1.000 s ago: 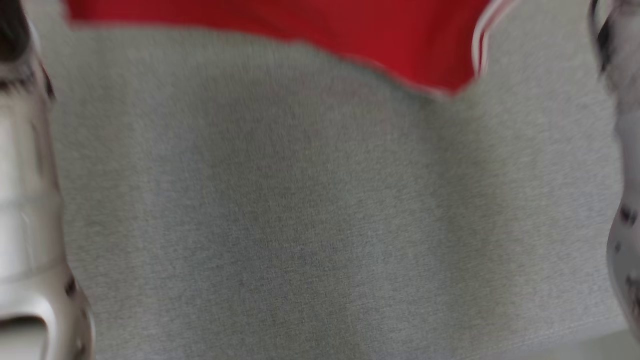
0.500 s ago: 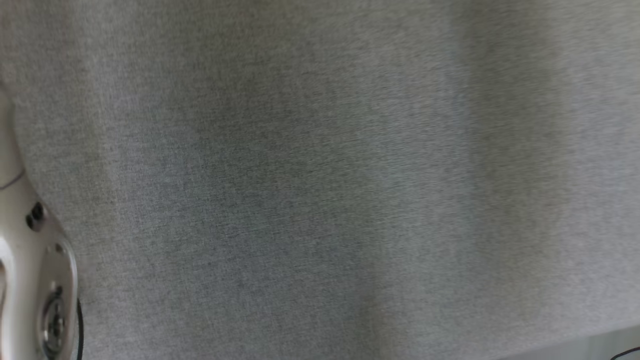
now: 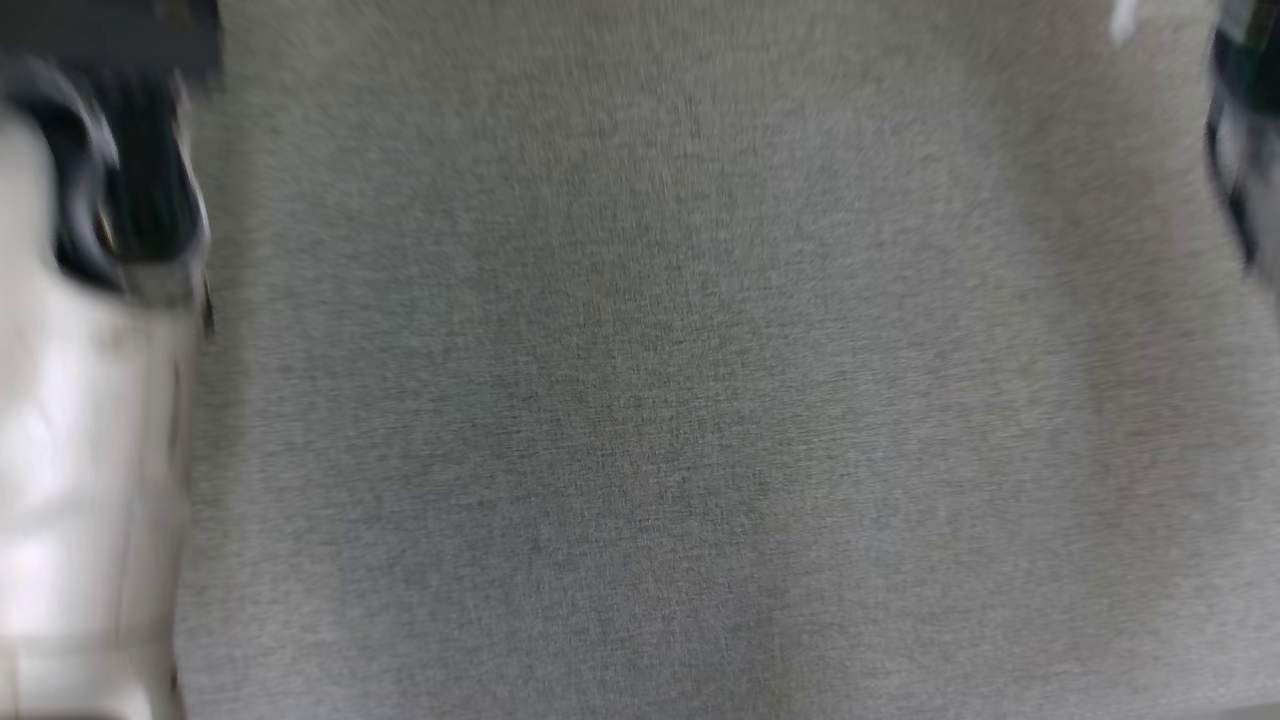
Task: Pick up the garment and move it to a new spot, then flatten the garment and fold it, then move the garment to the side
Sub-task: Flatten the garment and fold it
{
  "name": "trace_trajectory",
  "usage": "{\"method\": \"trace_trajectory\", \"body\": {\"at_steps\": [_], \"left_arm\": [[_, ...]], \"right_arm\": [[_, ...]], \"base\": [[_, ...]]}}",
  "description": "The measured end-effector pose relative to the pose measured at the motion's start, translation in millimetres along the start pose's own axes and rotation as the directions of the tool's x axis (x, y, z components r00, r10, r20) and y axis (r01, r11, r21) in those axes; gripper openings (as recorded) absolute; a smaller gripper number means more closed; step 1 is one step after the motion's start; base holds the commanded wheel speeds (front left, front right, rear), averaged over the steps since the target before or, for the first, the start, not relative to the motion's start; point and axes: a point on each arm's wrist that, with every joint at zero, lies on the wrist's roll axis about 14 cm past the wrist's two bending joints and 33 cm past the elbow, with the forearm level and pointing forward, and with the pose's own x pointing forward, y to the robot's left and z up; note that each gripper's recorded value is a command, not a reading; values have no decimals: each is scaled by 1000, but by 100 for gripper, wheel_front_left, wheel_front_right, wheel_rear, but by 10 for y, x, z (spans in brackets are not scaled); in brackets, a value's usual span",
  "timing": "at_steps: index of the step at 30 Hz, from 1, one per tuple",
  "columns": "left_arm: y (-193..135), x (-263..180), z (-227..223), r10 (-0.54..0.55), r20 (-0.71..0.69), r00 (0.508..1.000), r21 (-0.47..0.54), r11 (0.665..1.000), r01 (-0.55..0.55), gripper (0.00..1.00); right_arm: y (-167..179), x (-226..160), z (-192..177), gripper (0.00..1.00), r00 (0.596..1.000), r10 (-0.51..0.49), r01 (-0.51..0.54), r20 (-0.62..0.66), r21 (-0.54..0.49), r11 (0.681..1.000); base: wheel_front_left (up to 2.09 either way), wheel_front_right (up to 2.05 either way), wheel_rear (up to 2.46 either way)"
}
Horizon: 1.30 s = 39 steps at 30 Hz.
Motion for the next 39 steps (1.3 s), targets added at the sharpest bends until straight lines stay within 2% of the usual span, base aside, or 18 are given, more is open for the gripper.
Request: {"method": "trace_trajectory", "body": {"at_steps": [6, 9, 14, 21, 26, 31, 35, 39], "left_arm": [[63, -611, 49, 65, -75, 995, -21, 998, -67, 0], [28, -931, 41, 92, -122, 988, -27, 995, -96, 0], [-72, -1424, 13, 130, -205, 970, -12, 991, -135, 0], [-143, -2038, 42, 201, -267, 943, 34, 979, -199, 0], [-260, -2412, 13, 213, -308, 927, 62, 977, -204, 0], [-241, -2790, 46, 259, -332, 907, 114, 966, -234, 0], [-191, -3014, 77, 294, -346, 891, 152, 955, -257, 0], [-180, -3146, 110, 306, -366, 879, 185, 950, -253, 0]], "right_arm": [[100, -576, 0, 0, 988, -10, 23, -157, 81, 996], [12, -980, -34, 0, 959, -67, 86, -277, 56, 995], [-3, -1638, -46, 0, 893, -159, 187, -421, 25, 982], [242, -2441, -129, 0, 784, -236, 282, -574, -10, 959], [411, -2801, -74, 0, 746, -293, 346, -598, -28, 938], [613, -3259, -131, 0, 657, -330, 410, -678, -47, 911], [716, -3461, -93, 0, 622, -337, 444, -707, -36, 895], [877, -3680, -128, 0, 564, -310, 456, -766, -25, 890]], "base": [[0, 0, 0], [0, 0, 0], [0, 0, 0], [0, 0, 0], [0, 0, 0], [0, 0, 0], [0, 0, 0], [0, 0, 0]]}}
